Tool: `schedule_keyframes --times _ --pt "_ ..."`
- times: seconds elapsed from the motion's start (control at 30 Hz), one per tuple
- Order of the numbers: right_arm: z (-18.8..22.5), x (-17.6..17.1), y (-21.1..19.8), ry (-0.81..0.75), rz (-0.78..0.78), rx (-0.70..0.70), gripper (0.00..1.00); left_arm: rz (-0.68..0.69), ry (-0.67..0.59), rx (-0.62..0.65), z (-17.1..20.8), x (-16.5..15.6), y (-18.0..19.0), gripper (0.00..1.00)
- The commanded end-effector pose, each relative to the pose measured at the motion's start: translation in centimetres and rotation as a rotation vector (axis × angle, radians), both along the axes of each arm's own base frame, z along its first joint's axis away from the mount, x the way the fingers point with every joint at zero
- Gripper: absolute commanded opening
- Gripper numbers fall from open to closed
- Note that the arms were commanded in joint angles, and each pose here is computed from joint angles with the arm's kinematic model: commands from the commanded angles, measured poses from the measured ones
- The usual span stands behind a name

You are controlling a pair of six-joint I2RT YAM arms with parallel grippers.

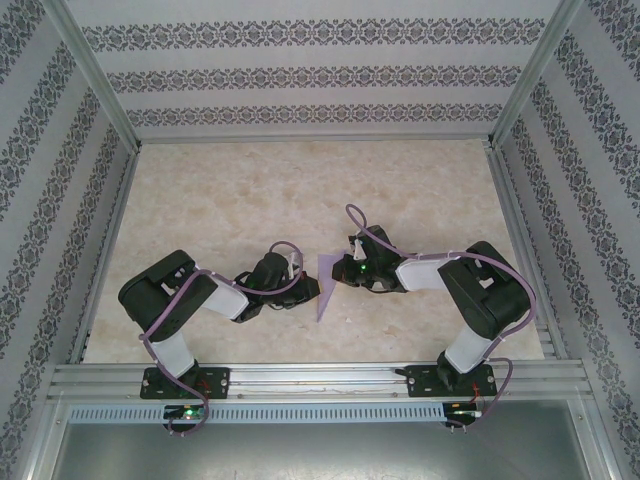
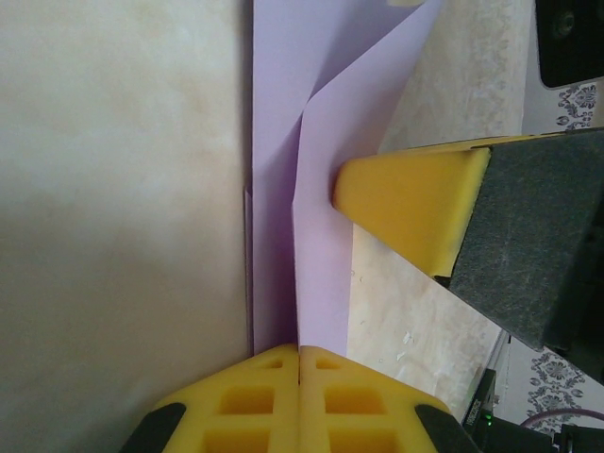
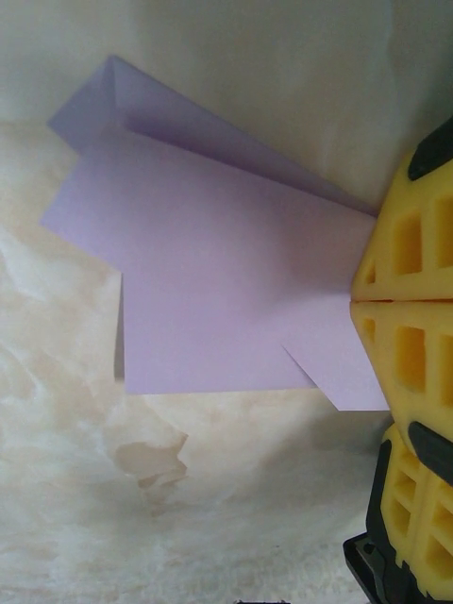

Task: Fold a paper plane with a square sheet of paper (fold left side to right side)
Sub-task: Fold the wing for the fifth time at the center of the table.

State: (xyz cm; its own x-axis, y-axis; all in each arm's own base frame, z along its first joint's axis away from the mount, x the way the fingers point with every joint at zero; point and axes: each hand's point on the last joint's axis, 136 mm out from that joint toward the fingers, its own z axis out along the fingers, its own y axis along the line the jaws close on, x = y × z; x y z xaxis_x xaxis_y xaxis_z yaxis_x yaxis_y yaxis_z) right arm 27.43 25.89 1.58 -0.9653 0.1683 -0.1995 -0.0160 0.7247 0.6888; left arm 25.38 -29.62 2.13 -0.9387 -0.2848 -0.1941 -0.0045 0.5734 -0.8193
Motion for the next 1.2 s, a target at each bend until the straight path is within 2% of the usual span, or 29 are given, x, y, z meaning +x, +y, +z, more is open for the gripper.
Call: schedule_keyframes --times 0.0,0.07,0.4,0.53,0.73,0.97,1.17 --pt "-1.8 -1.0 -0.9 0.054 0.002 -0.075 0.03 0.088 0.125 0.218 -5.4 -1.7 4.1 0.00" --pt "-2.5 -1.4 -1.4 0.072 -0.002 -0.099 0.00 0.084 0.113 0.210 -4.9 -1.6 4.0 0.00" --pt "-4.4 -2.9 -3.2 0.106 -0.010 -0.177 0.00 0.086 -0.014 0.250 1.2 -0.9 5.0 0.21" --pt "-4.2 -2.9 -3.1 0.099 -0.006 -0.170 0.00 0.053 -0.071 0.264 4.5 -0.9 5.1 0.17" --pt "-3.9 -2.8 -3.1 0.091 -0.006 -0.169 0.00 -0.061 -0.047 0.149 7.4 -1.7 2.3 0.09" --pt "-4.5 -3.1 -3.0 0.106 0.001 -0.178 0.00 -0.191 0.021 0.081 7.2 -2.5 -1.5 0.06" --pt "-4.5 -3.2 -2.9 0.107 0.004 -0.178 0.00 -0.211 0.063 0.089 5.4 -2.6 -2.5 0.06"
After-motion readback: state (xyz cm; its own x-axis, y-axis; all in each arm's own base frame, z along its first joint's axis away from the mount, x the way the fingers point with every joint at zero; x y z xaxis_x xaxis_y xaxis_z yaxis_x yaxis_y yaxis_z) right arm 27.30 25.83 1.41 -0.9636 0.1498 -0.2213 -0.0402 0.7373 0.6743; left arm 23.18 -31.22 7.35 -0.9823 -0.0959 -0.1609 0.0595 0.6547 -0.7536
